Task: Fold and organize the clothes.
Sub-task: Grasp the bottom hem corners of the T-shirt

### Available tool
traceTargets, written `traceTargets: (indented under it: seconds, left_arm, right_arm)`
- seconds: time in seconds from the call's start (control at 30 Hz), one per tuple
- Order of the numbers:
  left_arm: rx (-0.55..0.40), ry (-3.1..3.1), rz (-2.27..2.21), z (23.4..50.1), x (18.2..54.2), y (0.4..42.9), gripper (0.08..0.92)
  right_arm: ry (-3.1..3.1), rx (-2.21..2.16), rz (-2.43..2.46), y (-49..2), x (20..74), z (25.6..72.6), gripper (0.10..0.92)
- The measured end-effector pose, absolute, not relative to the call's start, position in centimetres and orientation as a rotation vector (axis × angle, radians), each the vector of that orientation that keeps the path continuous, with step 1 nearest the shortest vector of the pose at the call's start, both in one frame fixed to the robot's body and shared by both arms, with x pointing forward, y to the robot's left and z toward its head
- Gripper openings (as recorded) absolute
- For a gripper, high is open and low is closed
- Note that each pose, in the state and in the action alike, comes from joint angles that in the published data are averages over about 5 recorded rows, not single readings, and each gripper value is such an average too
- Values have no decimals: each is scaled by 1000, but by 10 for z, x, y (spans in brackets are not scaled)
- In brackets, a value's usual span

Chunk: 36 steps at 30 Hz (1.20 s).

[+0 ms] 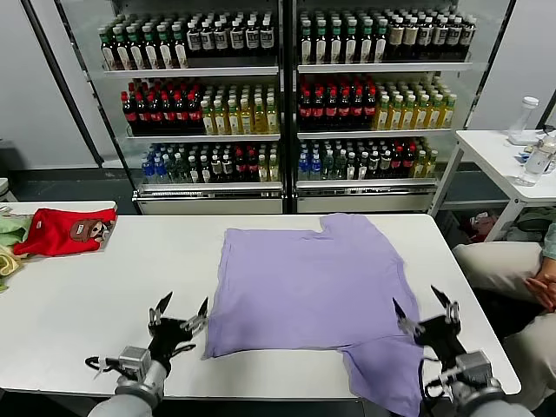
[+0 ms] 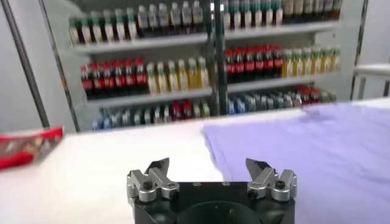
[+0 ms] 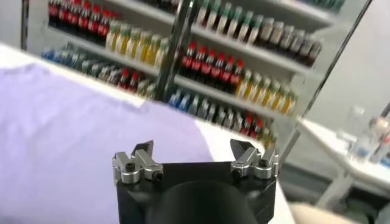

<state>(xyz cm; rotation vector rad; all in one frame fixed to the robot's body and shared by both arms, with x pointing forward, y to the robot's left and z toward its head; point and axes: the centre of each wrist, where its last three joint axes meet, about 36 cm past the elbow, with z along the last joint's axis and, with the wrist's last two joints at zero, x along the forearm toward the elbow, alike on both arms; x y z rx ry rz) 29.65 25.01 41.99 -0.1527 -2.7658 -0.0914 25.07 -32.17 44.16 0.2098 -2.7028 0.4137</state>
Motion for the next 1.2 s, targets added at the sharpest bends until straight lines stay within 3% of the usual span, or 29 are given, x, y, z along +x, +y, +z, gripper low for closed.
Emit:
traceTargets:
  seconds: [0.43,1.0,1.2]
  left_arm:
    - [-184,-2637,-48,420,267,232,823]
    - [-144,-2577,-66,413,267,226,823]
    - [-146,-2562,-70,411,266,225,795]
  right_arm:
    - [-2601,201,316,-322,220,429,823]
    - [-2544,161,217,-316,209,425,822]
    - [-2528,156,180,-314,206,424,716]
